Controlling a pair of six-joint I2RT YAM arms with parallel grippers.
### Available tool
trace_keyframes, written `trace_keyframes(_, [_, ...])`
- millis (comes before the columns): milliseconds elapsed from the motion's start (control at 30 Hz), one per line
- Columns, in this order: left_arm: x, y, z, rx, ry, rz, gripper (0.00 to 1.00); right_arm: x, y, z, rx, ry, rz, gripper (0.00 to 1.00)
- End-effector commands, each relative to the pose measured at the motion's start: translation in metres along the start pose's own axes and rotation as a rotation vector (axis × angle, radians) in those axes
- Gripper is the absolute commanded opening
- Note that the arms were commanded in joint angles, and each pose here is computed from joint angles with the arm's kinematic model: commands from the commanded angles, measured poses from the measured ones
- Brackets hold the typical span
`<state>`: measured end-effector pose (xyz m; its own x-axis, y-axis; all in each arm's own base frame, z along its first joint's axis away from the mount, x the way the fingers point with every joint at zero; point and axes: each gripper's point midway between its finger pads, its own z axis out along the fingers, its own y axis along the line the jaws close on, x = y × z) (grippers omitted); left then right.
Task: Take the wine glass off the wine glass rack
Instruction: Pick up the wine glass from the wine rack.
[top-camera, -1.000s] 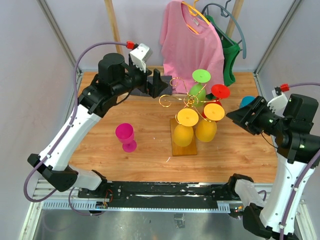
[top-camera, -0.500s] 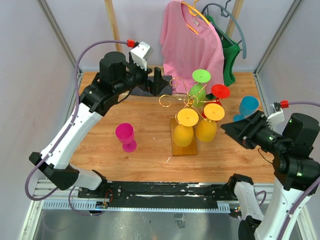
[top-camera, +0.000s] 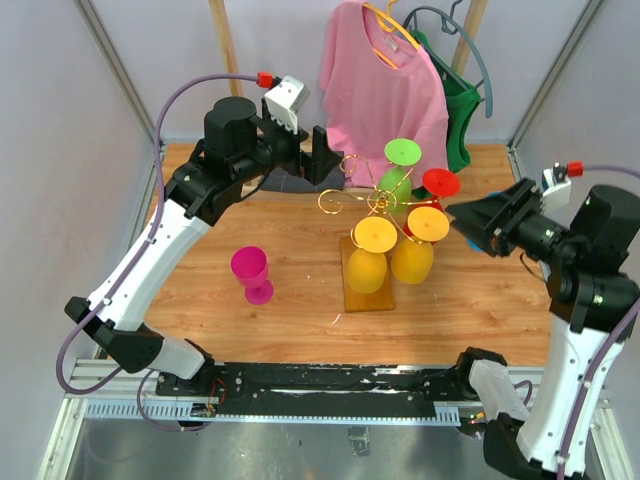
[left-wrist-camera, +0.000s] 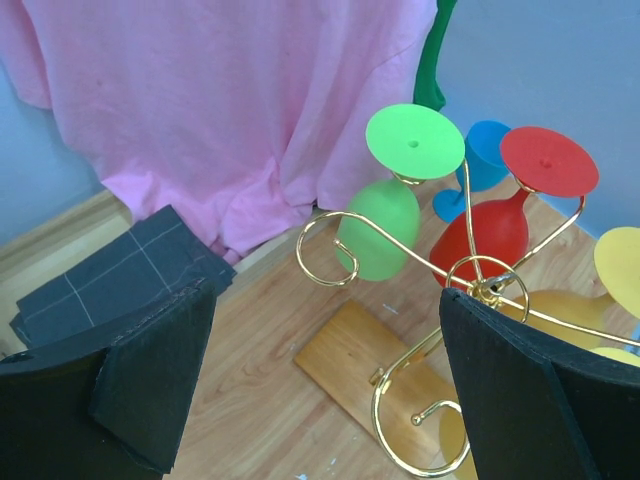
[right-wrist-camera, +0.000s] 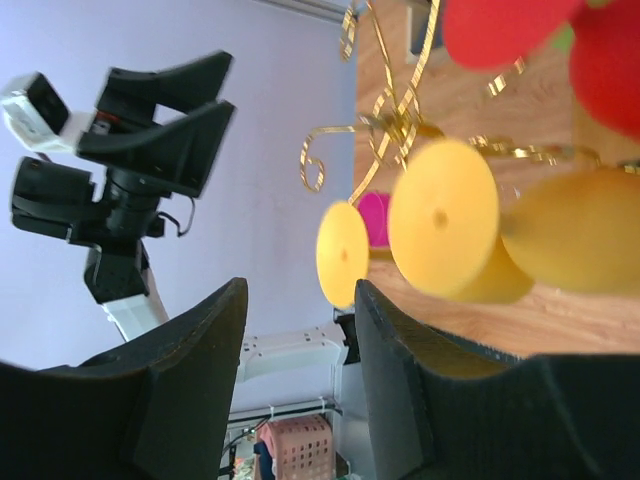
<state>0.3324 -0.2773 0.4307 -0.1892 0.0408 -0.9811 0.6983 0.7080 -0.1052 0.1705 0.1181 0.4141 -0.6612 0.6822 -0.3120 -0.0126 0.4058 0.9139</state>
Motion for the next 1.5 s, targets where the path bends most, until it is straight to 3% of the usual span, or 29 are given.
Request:
trace_keyframes(0, [-0.017,-0.003,-0.003,0.001,-0.051,0.011,0.99,-0.030,0.042,0.009,-0.133,-0.011,-0.088,0.49])
trace_keyframes(133, [-0.015,-0.002,-0.003,-0.003,-0.048,0.008,0.99,-0.035,0.074,0.034,-0.191,0.029,-0.159,0.50])
trace_keyframes(333, [-0.013,0.003,-0.011,-0.030,-0.049,0.033,0.99,0.018,0.096,0.071,-0.184,0.136,-0.240,0.49])
trace_keyframes(700, [-0.009,0.002,-0.015,-0.027,-0.044,0.034,0.99,0.046,0.039,0.030,-0.047,0.085,-0.136,0.42])
trace_keyframes(967, [-0.011,0.001,-0.012,-0.020,-0.044,0.030,0.99,0.076,0.015,0.048,0.013,0.177,-0.130,0.42])
trace_keyframes(1467, [-0.010,0.001,-0.011,-0.018,-0.039,0.032,0.99,0.077,-0.006,0.046,0.056,0.146,-0.101,0.41])
